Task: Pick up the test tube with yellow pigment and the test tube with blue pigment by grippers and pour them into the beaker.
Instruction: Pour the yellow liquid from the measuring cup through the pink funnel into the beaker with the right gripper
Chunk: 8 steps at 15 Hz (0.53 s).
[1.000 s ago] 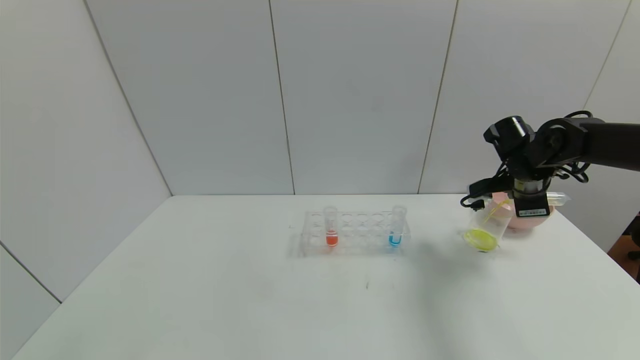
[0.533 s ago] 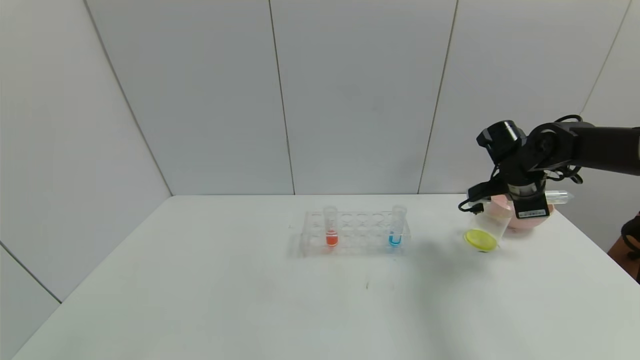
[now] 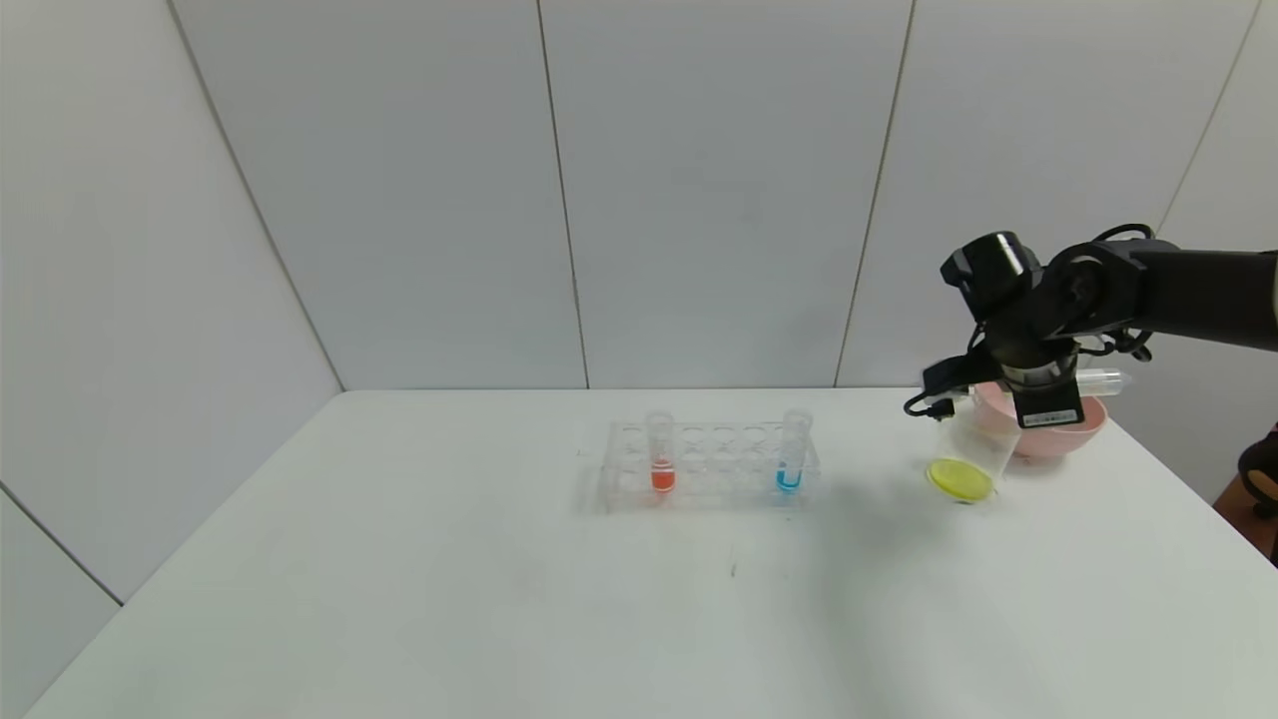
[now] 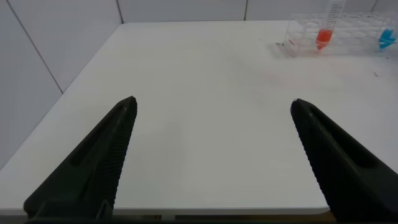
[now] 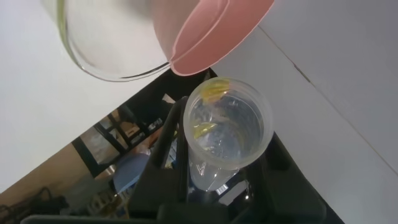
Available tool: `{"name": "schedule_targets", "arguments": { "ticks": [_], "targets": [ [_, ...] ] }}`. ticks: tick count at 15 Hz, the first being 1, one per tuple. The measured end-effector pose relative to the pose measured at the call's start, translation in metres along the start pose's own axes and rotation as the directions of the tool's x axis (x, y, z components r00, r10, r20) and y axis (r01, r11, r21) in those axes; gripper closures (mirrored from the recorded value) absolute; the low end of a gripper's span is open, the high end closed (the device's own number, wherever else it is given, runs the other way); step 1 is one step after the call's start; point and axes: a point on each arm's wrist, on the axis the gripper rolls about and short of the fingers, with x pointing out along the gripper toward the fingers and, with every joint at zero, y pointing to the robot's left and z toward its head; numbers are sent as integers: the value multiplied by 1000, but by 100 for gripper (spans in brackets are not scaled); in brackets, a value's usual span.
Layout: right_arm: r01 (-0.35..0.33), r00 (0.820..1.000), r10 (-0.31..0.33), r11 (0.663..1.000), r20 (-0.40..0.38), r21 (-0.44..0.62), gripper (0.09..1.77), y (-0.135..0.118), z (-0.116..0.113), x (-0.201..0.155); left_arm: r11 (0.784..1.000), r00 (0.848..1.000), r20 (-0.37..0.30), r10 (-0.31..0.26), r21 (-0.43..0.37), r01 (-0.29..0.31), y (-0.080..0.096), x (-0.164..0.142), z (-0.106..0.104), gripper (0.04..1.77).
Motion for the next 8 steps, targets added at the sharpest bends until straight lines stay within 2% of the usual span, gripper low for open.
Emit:
{"name": "schedule_targets", "arguments": {
  "ticks": [3,5,7,8],
  "targets": [
    [23,999,-25,997,36,69,128,-6,-3,3,1000,1000,0,0,0,0,0,0,0,5],
    [-7,989,-16,987,144,161,128,-10,-11,5,1000,1000,0,0,0,0,0,0,0,5],
    [-69,959,2,971,284,228,128,-15,-29,8,1000,1000,0,0,0,0,0,0,0,5],
    [-110,932,4,956,362,272,128,-18,-38,9,1000,1000,0,0,0,0,0,0,0,5]
  ]
}}
